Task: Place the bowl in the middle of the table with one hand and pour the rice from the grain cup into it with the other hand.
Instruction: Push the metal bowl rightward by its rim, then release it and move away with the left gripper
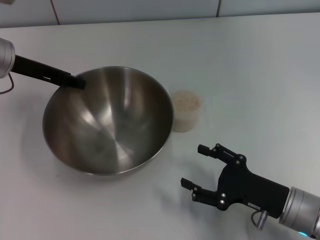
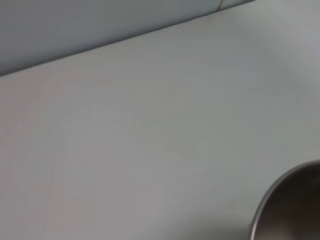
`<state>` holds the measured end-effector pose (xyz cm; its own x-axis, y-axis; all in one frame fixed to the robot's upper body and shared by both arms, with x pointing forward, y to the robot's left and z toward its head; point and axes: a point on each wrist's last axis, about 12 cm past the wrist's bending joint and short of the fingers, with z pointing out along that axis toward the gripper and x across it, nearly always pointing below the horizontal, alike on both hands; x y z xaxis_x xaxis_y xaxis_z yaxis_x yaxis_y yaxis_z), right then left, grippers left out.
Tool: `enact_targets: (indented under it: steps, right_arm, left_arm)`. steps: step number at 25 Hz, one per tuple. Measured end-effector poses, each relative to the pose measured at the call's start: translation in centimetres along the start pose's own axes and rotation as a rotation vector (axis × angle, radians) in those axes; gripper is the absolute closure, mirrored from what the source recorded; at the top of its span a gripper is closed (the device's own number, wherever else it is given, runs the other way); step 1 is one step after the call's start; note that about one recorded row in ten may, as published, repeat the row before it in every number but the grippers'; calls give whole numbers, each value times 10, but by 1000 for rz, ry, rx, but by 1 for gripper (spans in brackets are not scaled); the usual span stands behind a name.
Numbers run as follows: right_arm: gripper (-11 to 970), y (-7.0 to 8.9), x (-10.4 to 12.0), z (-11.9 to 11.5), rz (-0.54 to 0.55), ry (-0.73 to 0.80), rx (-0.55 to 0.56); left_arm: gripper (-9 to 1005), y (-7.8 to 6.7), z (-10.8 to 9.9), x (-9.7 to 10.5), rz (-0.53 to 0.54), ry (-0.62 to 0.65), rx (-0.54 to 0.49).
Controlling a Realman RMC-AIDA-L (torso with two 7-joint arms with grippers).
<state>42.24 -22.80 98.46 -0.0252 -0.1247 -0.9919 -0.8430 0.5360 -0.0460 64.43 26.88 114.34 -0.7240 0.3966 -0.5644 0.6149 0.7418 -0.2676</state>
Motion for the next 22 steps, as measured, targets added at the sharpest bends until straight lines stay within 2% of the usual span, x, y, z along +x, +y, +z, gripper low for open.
enact_targets:
  steps: [1,5,7,8,10,13,14,15,17,18,19,20,22]
  right_arm:
    - [133,0,0,0,0,0,0]
    - [133,0,0,0,0,0,0]
    - [133,0,0,0,0,0,0]
    - [133,0,0,0,0,1,1]
    - [133,0,0,-1,0,2,2]
    - [133,0,1,-2,2,4,4]
    - [133,0,1,-3,2,5,5]
    - [133,0,1,-3,2,5,5]
    - [133,0,1,-3,3,4,8]
    - [133,0,1,-3,4,3,10]
    - [133,-1,1,-3,3,1,19]
    - [133,-1,1,-3,3,1,19]
    - [133,-1,1,-4,4,1,25]
  left_arm:
    - [883,0,-1,-1,4,-3,-4]
    - [739,1,-3,-2,12,-9,-12]
    - [669,6,-29,-14,79,-72,-70]
    - [635,6,-29,-14,79,-72,-70]
    - [567,6,-50,-18,176,-157,-133]
    - [443,-2,-67,-11,316,-285,-228]
    - [397,-7,-77,-2,368,-364,-281]
    - [352,-7,-77,-2,368,-364,-281]
    - [262,-8,-84,12,381,-436,-292]
    - [248,-9,-87,19,385,-470,-284]
    - [235,-9,-92,40,401,-545,-263]
    - [221,-9,-92,40,401,-545,-263]
    - [194,-11,-94,65,440,-617,-244]
